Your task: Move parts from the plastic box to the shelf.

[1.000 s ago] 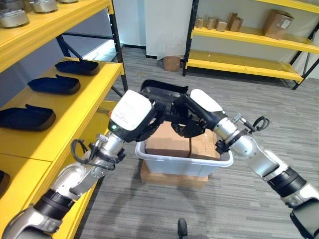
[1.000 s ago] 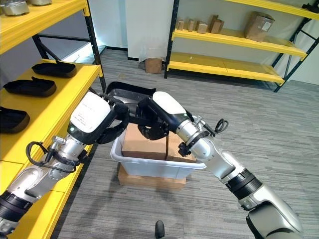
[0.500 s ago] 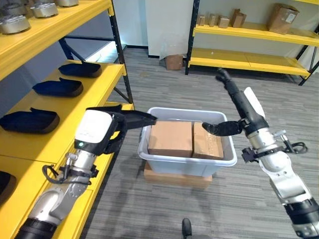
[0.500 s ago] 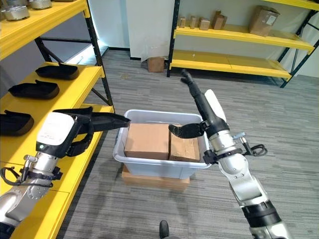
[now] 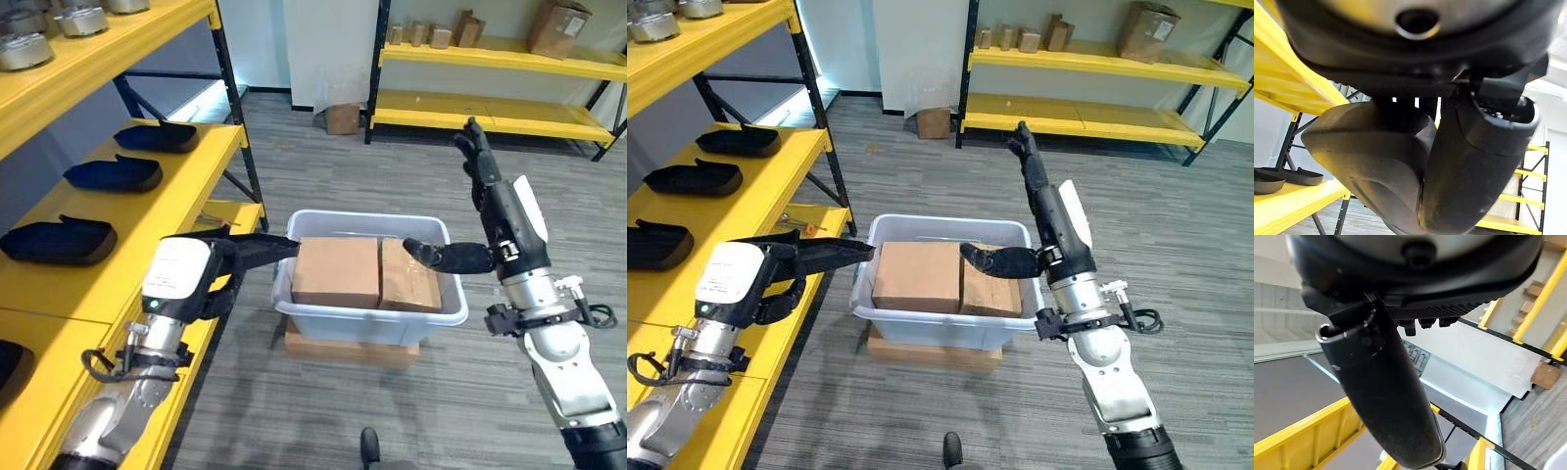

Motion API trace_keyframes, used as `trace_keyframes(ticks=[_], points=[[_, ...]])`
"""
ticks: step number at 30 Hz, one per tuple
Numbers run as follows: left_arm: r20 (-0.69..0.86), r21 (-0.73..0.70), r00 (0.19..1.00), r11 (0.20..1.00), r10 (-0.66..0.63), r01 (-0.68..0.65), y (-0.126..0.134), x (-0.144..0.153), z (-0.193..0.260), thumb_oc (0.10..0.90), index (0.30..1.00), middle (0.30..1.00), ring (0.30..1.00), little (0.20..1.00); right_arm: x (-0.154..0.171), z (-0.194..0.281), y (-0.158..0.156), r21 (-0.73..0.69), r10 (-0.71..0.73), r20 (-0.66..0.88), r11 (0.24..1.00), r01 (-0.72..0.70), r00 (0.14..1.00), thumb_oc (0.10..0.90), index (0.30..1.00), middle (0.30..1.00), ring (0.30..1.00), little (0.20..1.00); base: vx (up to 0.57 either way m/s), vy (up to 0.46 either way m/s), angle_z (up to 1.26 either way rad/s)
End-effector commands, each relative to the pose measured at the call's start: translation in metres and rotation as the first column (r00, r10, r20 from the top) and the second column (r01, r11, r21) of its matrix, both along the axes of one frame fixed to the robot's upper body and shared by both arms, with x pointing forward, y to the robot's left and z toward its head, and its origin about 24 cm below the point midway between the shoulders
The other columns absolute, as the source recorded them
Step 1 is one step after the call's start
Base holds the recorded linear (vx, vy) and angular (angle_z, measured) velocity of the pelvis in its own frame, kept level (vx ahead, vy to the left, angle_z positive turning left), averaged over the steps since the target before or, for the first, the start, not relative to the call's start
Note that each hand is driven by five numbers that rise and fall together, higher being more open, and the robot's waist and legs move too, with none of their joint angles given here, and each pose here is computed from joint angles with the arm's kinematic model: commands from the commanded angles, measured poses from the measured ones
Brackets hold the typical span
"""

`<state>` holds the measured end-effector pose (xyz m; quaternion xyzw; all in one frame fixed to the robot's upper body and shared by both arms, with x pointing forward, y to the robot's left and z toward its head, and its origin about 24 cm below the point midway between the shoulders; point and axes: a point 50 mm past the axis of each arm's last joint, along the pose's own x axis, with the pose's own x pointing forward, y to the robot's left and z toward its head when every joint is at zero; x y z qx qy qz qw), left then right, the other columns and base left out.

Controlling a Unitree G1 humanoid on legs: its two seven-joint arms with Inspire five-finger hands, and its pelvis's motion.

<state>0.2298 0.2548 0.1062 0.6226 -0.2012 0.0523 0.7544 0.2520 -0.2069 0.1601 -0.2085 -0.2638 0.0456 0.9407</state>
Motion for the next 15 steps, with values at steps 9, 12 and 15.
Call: trace_keyframes(ticks=[9, 12, 15], points=[[0.466, 0.021, 0.88, 0.996, -0.091, 0.092, -0.01, -0.011, 0.093, 0.4, 0.3, 0.3, 0.3, 0.3, -0.004, 0.044, 0.024, 0.051, 0.101, 0.266, 0.992, -0.118, 0.959, 0.9, 1.0, 1.0, 1.0, 1.0, -0.06, -0.118, 0.02], [0.51, 0.037, 0.855, 0.995, -0.098, 0.092, -0.009, -0.016, 0.102, 0.4, 0.3, 0.3, 0.3, 0.3, -0.001, 0.054, 0.035, 0.036, 0.133, 0.313, 0.988, -0.152, 0.94, 0.9, 1.0, 1.0, 1.0, 1.0, -0.08, -0.109, 0.05], [0.588, 0.062, 0.798, 0.992, -0.128, 0.113, -0.014, -0.017, 0.117, 0.4, 0.3, 0.3, 0.3, 0.3, 0.0, 0.07, 0.045, 0.012, 0.143, 0.392, 0.987, -0.16, 0.909, 0.9, 1.0, 1.0, 1.0, 1.0, -0.2, -0.106, 0.34]])
